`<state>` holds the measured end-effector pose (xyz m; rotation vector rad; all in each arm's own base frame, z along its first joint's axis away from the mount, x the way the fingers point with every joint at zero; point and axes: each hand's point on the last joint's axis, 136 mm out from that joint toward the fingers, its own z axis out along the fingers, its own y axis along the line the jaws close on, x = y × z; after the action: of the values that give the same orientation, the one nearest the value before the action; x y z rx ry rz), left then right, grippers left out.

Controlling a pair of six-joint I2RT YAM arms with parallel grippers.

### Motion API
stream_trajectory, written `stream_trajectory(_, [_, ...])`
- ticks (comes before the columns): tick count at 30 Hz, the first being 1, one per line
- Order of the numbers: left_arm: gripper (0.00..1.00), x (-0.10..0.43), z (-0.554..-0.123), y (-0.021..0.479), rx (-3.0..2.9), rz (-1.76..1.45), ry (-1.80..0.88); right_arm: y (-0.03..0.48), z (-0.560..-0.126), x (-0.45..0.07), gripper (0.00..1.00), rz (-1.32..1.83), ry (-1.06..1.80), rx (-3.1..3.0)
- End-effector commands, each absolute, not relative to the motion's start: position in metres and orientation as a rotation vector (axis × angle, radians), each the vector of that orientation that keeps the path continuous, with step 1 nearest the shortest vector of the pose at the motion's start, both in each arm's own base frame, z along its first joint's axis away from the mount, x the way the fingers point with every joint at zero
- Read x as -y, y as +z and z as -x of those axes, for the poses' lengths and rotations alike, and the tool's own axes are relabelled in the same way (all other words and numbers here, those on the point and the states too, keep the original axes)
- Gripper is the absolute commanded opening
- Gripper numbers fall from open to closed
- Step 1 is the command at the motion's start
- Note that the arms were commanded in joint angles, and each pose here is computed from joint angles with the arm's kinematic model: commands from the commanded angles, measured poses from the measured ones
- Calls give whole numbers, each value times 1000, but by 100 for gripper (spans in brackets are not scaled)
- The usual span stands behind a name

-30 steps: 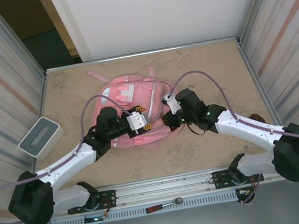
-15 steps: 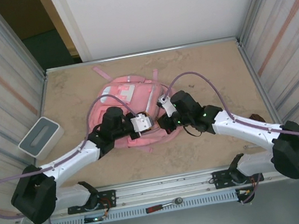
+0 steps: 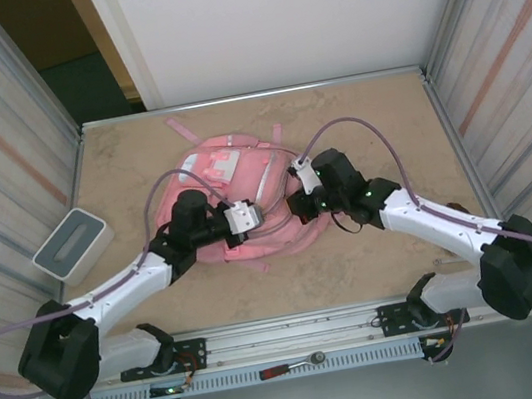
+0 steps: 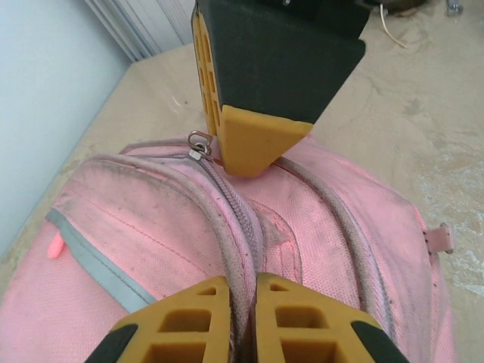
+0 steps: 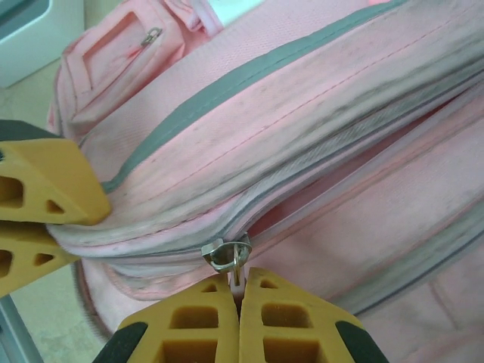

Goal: Pack the student bag

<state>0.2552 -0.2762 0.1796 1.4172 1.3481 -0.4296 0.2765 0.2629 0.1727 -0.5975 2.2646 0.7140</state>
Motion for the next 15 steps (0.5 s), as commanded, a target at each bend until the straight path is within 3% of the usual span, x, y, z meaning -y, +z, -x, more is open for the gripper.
stream_trajectory(1, [1,250,-269,195,-1346,-1302,-381,176,-303,-239,0,491,588,-2289])
stream_trajectory(5, [14,245,-270,195,-1355,-1297,-371,185,-299,-261,0,531,683,-2259])
stream_trajectory(10, [45,254,-260,204,-1382,-1319,-477,199,-283,-285,0,580,781,-2208])
stream_trajectory(15, [56,272,-247,204,-1378,-1391,-462,216,-273,-299,0,607,835,-2165])
